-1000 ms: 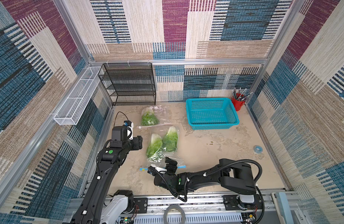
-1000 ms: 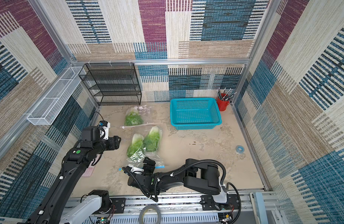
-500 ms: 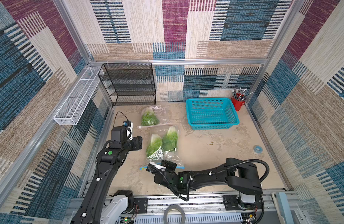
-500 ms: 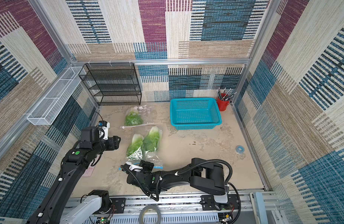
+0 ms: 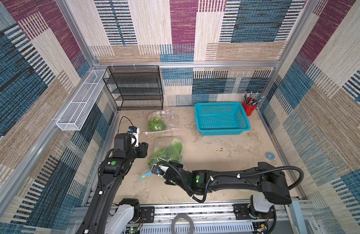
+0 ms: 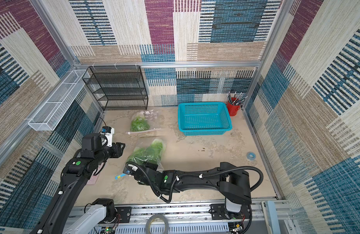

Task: Open the zip-top bag and take out the chinese cabbages
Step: Adjust the zipper food storage bag at the center of the board.

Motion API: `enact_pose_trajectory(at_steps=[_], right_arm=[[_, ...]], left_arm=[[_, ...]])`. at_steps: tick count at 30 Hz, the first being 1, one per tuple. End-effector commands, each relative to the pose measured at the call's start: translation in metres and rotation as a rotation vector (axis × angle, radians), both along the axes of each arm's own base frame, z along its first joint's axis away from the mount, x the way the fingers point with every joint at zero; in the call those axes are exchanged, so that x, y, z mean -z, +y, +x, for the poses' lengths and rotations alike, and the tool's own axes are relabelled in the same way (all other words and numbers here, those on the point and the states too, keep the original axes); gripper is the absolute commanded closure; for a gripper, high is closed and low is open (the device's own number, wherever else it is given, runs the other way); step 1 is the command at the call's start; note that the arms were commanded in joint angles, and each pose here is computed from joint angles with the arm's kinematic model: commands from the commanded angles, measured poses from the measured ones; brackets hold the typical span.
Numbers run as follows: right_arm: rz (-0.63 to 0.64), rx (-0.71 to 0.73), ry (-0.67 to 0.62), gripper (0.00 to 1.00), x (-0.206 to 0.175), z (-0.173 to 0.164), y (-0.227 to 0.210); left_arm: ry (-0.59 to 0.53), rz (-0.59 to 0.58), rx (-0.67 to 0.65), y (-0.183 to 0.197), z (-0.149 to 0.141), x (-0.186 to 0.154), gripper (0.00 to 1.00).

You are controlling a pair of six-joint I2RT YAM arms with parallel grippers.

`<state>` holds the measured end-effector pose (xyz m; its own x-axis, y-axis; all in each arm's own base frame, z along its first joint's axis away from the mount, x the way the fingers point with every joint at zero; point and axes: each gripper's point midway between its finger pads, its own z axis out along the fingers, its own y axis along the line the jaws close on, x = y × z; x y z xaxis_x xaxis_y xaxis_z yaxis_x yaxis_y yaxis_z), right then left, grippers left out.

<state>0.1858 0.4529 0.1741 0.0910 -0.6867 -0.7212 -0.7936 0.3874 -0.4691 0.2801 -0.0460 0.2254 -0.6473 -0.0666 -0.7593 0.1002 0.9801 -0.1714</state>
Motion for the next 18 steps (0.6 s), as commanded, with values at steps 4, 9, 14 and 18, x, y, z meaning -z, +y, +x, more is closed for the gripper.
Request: enact_pose_trajectory(at_steps=[4,9,14,18], right_arm=[[0.014,-0.103,0.159,1.00,-0.008,0.002,0.003],[0.055,-0.135,0.215,1.00,-0.028,0.011,-0.001],[0.109,-0.149,0.272,1.00,-0.049,0.026,-0.013],[0.122,-0.140,0.289,1.00,-0.056,0.037,-0.021]], left_arm=[[-0.081,-0.067,0.090,-0.018,-0.003,-0.019,0.54],[-0.191,-0.085,0.122,-0.022,-0.010,-0.040,0.58],[-0.329,-0.122,0.195,-0.034,-0.023,-0.061,0.62],[-0.397,-0.144,0.242,-0.041,-0.032,-0.071,0.67]])
